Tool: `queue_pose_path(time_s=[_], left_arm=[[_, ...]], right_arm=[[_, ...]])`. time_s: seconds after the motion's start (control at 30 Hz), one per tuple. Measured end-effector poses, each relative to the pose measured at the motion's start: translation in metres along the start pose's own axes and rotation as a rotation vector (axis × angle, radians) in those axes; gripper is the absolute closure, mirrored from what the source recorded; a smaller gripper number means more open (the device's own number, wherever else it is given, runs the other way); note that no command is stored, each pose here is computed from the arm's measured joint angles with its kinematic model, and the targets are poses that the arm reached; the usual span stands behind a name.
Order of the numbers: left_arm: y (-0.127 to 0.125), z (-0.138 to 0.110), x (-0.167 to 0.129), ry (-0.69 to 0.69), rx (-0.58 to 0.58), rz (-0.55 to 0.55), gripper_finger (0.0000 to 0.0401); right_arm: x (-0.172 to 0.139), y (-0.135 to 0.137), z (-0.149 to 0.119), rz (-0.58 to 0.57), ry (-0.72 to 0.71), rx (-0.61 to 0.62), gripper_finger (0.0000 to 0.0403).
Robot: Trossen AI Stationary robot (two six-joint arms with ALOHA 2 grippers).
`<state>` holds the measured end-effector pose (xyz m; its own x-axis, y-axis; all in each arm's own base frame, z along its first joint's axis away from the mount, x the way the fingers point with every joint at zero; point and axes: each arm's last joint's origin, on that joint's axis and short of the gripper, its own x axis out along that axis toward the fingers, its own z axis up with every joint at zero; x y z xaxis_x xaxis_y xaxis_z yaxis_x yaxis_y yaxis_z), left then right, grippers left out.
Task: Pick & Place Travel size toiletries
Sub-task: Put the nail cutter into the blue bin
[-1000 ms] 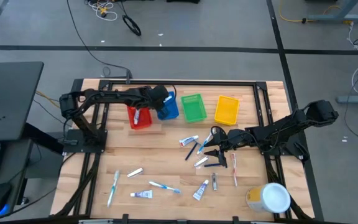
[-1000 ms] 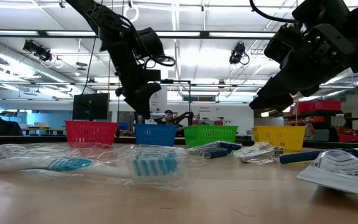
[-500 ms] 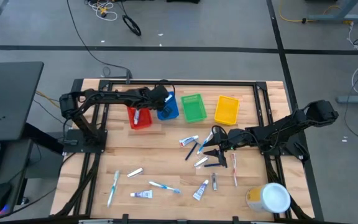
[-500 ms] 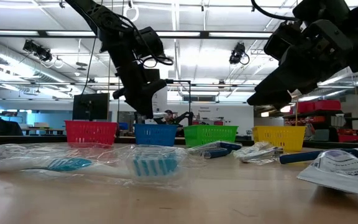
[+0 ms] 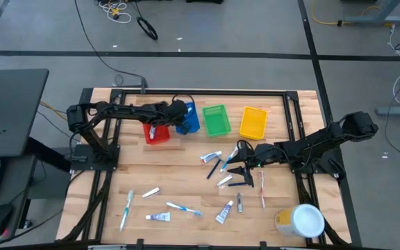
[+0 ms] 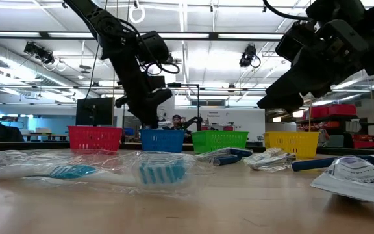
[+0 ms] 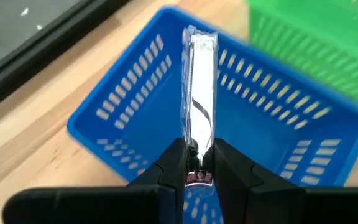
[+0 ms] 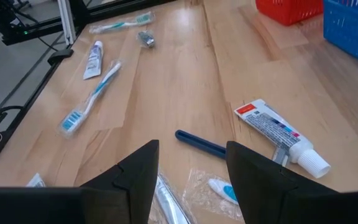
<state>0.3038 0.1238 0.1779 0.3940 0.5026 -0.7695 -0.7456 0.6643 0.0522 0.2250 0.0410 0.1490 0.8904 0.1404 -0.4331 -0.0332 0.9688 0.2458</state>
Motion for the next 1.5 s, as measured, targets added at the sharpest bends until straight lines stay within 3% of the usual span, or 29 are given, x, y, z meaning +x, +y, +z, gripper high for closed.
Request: queue_pose_path(time_s=[0.57,0.87,1.2,1.5], left_arm=[[0.000,0.001,0.001,-0.012,-0.002,0.012,0.0337],[-0.003,-0.010,0.027,0.046,0.024,0.021,0.0337],[0.008,-0.009,0.032,0.076,0.010,0.026,0.0337],[0.010,-0.008,0.033,0.095,0.027,-0.018,0.0296]], right_arm=[[0.000,0.000,0.000,0.001,-0.002,0.000,0.0206],[0.000,0.001,0.002,0.008,-0.020,0.010,0.0206],[0.000,0.001,0.002,-0.001,-0.020,0.019,0.0206],[0.000,0.001,0.002,-0.001,-0.020,0.019,0.0206]])
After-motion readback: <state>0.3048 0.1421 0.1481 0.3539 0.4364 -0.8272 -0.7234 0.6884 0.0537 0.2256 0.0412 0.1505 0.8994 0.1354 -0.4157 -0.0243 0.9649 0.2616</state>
